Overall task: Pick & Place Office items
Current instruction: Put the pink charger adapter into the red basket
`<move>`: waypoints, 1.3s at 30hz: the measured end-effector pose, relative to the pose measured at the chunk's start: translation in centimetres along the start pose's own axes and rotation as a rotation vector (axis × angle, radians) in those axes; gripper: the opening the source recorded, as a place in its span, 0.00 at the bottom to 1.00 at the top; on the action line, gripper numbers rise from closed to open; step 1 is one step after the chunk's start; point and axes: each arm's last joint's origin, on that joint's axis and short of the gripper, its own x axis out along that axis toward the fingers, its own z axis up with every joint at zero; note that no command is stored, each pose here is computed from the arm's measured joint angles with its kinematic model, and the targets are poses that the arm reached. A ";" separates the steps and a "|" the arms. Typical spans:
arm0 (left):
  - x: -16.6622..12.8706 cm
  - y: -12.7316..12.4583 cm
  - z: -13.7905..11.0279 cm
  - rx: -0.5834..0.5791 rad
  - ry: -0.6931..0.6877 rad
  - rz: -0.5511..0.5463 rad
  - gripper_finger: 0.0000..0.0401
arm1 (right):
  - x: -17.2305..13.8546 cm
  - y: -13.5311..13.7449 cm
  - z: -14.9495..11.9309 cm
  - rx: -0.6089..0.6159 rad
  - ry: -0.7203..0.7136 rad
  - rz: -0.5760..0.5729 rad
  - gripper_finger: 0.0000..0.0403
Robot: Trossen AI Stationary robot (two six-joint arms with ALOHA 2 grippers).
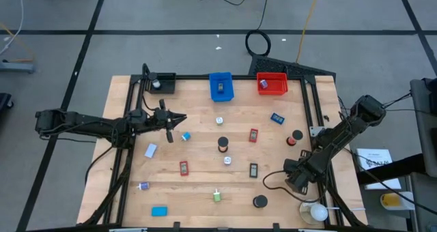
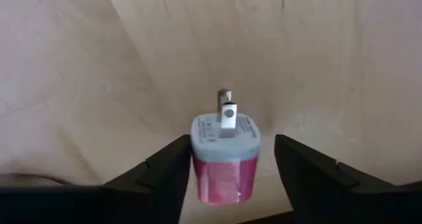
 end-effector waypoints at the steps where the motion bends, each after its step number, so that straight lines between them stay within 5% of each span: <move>1: 0.0 0.0 0.0 0.000 0.000 0.000 0.12 | 0.0 0.0 0.0 0.000 0.000 0.000 0.48; 8: 0.0 0.0 0.0 0.000 0.000 0.000 0.12 | -0.1 0.0 0.0 -0.003 -0.001 0.002 0.32; 18: 0.0 0.0 0.0 0.000 0.000 0.001 0.12 | -4.6 0.7 2.0 0.041 -0.215 0.104 0.33; 23: 0.0 0.0 0.0 0.000 0.000 0.001 0.12 | -7.9 -1.2 4.8 0.090 -0.307 0.032 0.33; 30: 0.0 0.0 0.0 0.000 0.000 0.001 0.12 | -12.3 -8.1 10.7 0.277 -0.432 -0.088 0.33; 35: 0.0 0.0 0.0 0.000 0.000 0.000 0.12 | -14.1 -16.7 13.9 0.459 -0.537 -0.217 0.33; 39: 0.0 0.0 0.0 0.000 0.000 0.001 0.12 | -13.7 -23.6 16.1 0.570 -0.605 -0.213 0.33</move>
